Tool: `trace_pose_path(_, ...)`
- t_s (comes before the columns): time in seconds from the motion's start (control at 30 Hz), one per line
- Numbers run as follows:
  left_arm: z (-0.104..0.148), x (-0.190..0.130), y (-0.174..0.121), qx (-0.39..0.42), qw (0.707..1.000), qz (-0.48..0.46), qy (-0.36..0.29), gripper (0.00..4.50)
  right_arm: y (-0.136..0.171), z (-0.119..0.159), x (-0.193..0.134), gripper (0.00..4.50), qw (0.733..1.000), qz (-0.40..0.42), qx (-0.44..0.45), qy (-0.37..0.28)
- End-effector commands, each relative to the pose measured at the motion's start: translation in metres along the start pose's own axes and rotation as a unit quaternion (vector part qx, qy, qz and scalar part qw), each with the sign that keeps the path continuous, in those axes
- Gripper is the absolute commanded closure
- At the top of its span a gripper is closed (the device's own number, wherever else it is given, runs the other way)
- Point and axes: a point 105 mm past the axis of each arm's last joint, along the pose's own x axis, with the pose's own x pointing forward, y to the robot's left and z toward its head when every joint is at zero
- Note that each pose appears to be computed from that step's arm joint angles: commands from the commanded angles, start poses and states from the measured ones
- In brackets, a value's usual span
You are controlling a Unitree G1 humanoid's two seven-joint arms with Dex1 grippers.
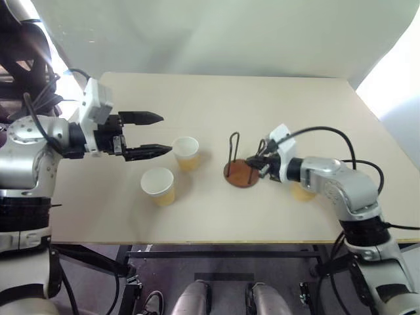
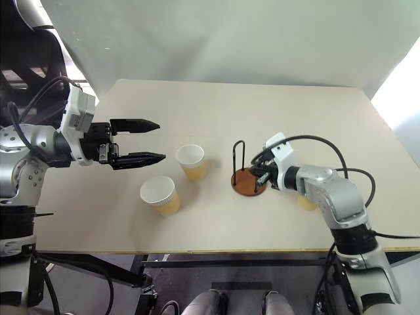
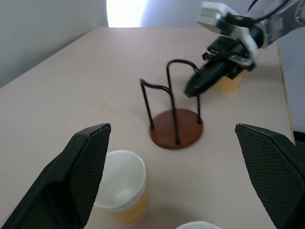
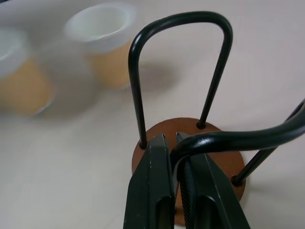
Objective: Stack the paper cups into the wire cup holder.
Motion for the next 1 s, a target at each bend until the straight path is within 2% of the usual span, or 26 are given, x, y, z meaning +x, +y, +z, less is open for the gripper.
trace_pose_path(0.03,0.012,0.000,0.002,0.025,1.000,-0.005,-0.007,0.00,0.029,0.015,-0.013,4.47,0.996,0.064,-0.055,-0.014)
trace_pose_path(0.2,0.014,0.002,0.003,0.028,0.999,-0.013,-0.007,0.00,0.064,0.013,-0.022,4.47,0.986,0.138,-0.090,-0.013)
trace_pose_path(0.37,0.015,0.003,0.003,0.031,0.999,-0.019,-0.007,0.00,0.078,0.010,-0.020,4.47,0.981,0.165,-0.101,-0.020)
trace_pose_path(0.7,0.014,0.002,0.002,0.029,0.999,-0.022,-0.003,0.00,0.066,0.000,-0.012,4.47,0.985,0.133,-0.109,-0.012)
trace_pose_path(1.0,0.015,0.001,0.002,0.028,0.999,-0.023,-0.002,0.00,0.071,-0.002,-0.011,4.47,0.983,0.152,-0.101,-0.020)
